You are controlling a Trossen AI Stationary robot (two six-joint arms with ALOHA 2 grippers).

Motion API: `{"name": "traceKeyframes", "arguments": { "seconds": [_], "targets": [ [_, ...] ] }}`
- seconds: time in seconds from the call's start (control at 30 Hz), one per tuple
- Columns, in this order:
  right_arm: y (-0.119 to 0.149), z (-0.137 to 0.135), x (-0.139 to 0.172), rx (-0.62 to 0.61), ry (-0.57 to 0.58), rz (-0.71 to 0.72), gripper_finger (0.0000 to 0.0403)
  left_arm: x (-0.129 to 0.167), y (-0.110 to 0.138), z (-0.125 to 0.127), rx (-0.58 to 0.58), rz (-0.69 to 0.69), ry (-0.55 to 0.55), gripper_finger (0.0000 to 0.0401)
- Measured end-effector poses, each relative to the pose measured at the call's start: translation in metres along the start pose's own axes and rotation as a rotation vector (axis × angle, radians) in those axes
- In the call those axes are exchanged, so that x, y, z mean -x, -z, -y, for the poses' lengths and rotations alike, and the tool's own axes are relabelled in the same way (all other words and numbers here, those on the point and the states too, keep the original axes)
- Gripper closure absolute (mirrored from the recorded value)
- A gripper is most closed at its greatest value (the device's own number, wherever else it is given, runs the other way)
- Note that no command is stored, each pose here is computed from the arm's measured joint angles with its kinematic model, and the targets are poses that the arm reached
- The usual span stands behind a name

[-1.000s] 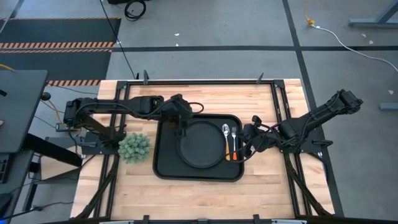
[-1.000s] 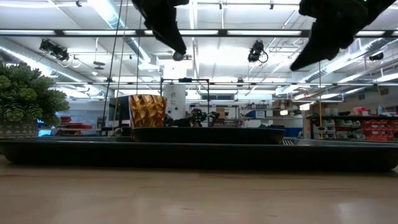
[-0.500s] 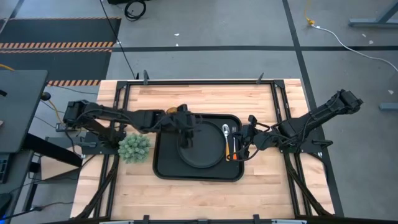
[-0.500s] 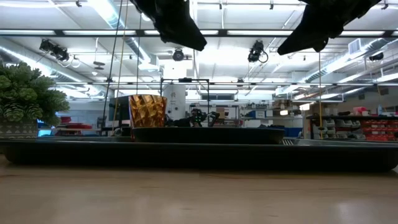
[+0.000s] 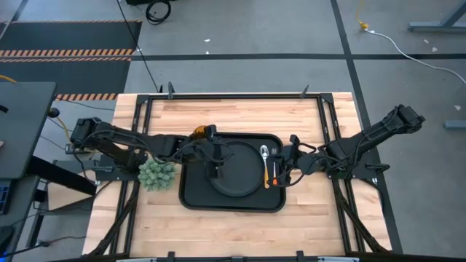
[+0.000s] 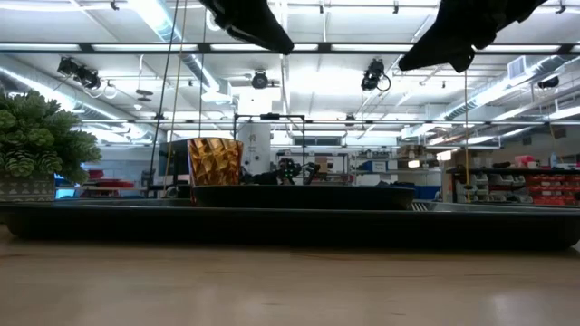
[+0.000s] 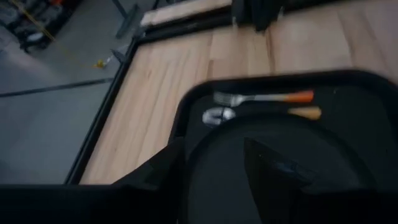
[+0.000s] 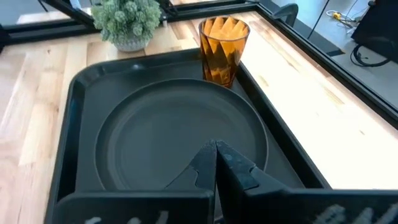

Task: Pick and place plate/cup/fork/spoon on tray
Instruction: Return to Home Position

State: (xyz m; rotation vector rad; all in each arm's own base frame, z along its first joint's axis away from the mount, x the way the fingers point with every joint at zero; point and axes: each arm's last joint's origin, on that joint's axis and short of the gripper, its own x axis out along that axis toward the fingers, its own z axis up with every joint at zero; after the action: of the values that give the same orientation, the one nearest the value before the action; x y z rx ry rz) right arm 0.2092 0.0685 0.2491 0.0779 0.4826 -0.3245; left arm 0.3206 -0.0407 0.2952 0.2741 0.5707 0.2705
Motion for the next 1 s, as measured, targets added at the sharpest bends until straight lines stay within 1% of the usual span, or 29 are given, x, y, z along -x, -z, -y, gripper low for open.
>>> {"name": "traceKeyframes", "arguments": {
  "seconds": [0.17, 0.27, 0.37, 0.43, 0.47, 0.53, 0.63, 0.77, 0.87, 1.0],
  "targets": [
    [-0.002, -0.001, 0.0, -0.015, -0.009, 0.02, 0.0393, 0.013, -0.001, -0.006, -0.026, -0.004, 0.027, 0.0234],
    [-0.003, -0.001, 0.0, -0.024, -0.014, 0.03, 0.0393, 0.03, 0.005, -0.015, -0.024, -0.066, 0.014, 0.0234],
    [-0.004, -0.001, 0.0, -0.025, -0.014, 0.032, 0.0393, 0.057, 0.008, -0.032, 0.018, -0.084, -0.108, 0.0234],
    [-0.004, -0.002, 0.0, -0.025, -0.015, 0.032, 0.0393, 0.077, 0.014, -0.044, 0.064, -0.046, -0.194, 0.0234],
    [-0.004, -0.002, 0.0, -0.025, -0.015, 0.032, 0.0393, 0.088, 0.02, -0.049, 0.092, -0.02, -0.223, 0.0234],
    [-0.004, -0.002, 0.0, -0.026, -0.015, 0.033, 0.0393, 0.106, 0.036, -0.058, 0.165, 0.037, -0.239, 0.0234],
    [-0.004, -0.002, 0.0, -0.025, -0.015, 0.033, 0.0393, 0.127, 0.065, -0.065, 0.253, 0.14, -0.215, 0.0234],
    [-0.004, -0.002, 0.0, -0.028, -0.016, 0.036, 0.0393, 0.14, 0.096, -0.066, 0.357, 0.295, -0.108, 0.0234],
    [-0.005, -0.002, 0.0, -0.032, -0.018, 0.041, 0.0393, 0.144, 0.111, -0.064, 0.397, 0.384, -0.04, 0.0234],
    [-0.006, -0.002, 0.0, -0.04, -0.022, 0.051, 0.0393, 0.147, 0.119, -0.065, 0.43, 0.472, -0.027, 0.0234]
  ]
}}
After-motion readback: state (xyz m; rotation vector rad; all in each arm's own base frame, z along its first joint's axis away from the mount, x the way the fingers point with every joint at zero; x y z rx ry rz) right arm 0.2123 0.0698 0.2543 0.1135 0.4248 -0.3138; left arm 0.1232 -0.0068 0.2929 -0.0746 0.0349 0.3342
